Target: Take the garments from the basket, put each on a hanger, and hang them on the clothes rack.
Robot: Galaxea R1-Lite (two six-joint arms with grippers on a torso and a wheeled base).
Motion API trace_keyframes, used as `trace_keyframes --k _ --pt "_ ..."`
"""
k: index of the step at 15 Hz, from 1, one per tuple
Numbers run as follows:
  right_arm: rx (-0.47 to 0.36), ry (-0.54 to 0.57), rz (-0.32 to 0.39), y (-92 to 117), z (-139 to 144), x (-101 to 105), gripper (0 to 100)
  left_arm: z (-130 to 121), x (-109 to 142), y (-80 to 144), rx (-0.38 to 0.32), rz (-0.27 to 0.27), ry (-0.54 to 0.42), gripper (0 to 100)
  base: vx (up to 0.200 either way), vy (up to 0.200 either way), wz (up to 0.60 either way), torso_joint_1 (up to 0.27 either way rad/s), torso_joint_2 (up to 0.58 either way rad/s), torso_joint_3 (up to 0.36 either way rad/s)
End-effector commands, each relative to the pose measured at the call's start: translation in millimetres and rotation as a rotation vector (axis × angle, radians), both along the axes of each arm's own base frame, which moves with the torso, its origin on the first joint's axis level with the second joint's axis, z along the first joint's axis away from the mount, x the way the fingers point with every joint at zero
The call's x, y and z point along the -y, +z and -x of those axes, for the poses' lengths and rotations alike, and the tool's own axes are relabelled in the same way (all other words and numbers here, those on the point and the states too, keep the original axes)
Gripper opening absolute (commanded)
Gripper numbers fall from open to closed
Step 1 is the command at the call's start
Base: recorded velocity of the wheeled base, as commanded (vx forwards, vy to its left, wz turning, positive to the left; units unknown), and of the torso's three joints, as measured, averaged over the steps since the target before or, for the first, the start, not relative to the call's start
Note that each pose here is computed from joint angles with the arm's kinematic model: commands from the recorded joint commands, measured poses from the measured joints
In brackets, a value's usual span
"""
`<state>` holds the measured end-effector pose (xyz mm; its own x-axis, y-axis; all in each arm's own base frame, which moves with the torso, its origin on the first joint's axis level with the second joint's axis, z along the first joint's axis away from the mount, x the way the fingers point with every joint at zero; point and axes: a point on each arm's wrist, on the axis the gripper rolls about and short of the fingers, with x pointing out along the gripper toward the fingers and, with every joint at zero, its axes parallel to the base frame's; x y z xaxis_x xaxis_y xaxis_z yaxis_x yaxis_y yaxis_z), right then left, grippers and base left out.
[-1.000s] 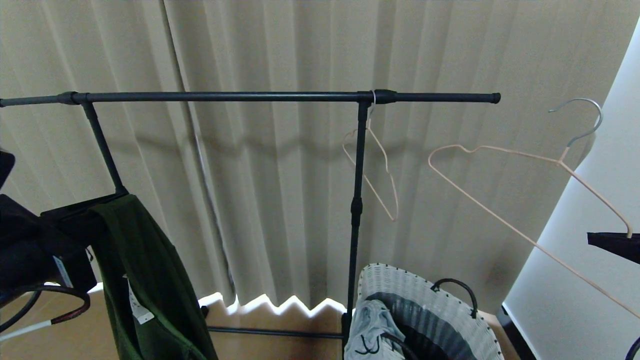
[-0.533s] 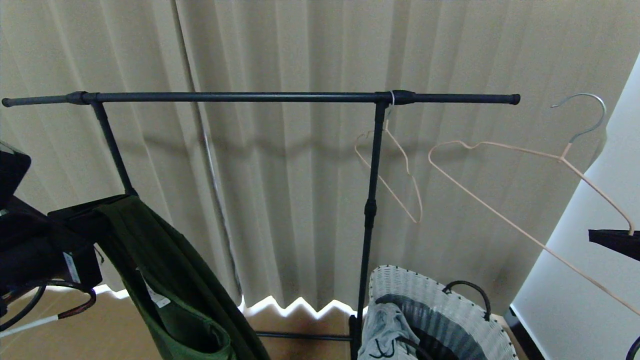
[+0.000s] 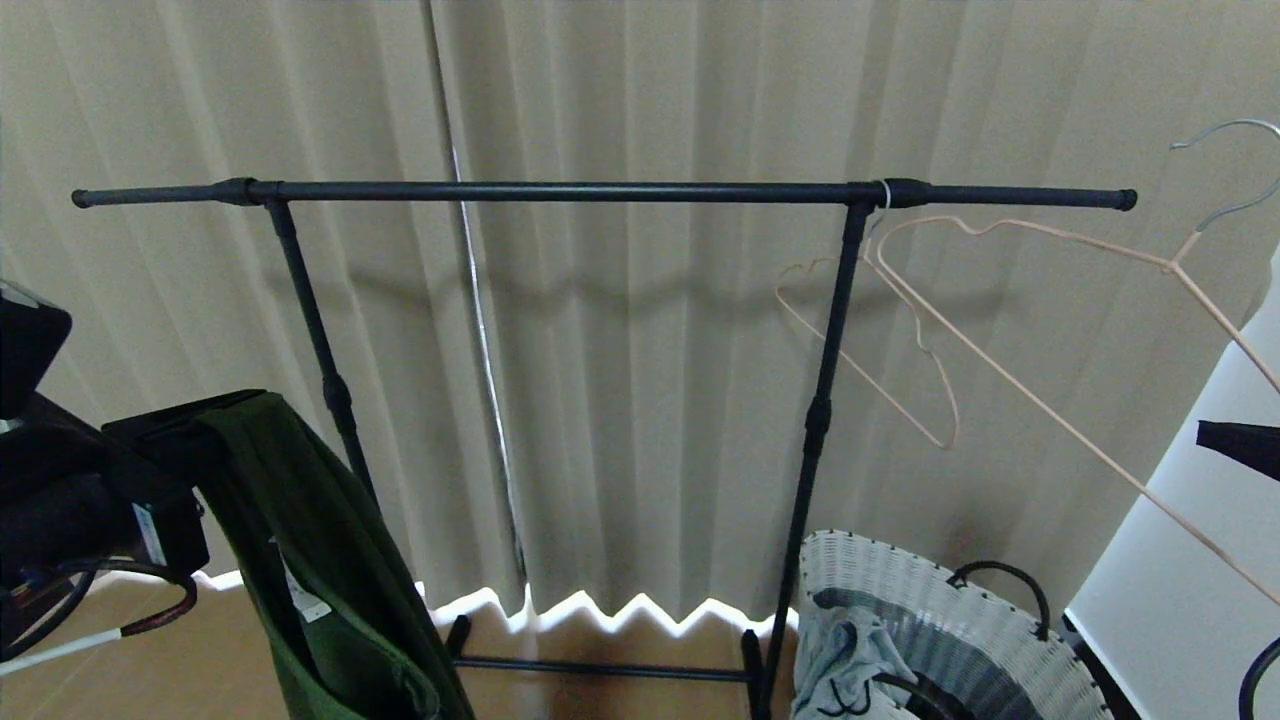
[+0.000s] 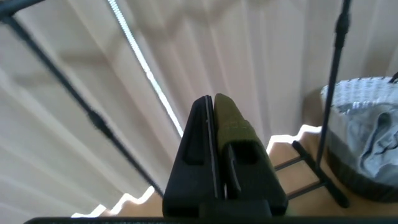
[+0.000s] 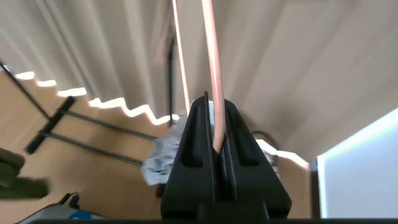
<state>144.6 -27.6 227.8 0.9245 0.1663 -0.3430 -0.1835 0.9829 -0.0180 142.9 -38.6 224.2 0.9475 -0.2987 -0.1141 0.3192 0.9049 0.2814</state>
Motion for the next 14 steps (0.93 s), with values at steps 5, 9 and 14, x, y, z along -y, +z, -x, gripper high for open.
trace_keyframes --k 5,9,14 --pt "-0.012 0.101 0.001 -9.2 10.2 -16.6 0 0.2 -0.1 0.1 0.001 0.0 0.0 0 0.0 0.2 0.0 0.0 0.0 0.001" --pt "-0.035 0.142 -0.002 -14.2 7.7 -22.1 0 -0.2 0.0 -0.2 0.0 -0.002 0.0 0 0.0 0.0 0.0 0.0 0.0 0.0" --pt "-0.063 0.219 -0.004 -17.7 3.8 -32.5 0 0.1 0.2 -1.5 -0.006 0.001 -0.001 0 0.0 0.0 0.0 0.0 0.0 0.0"
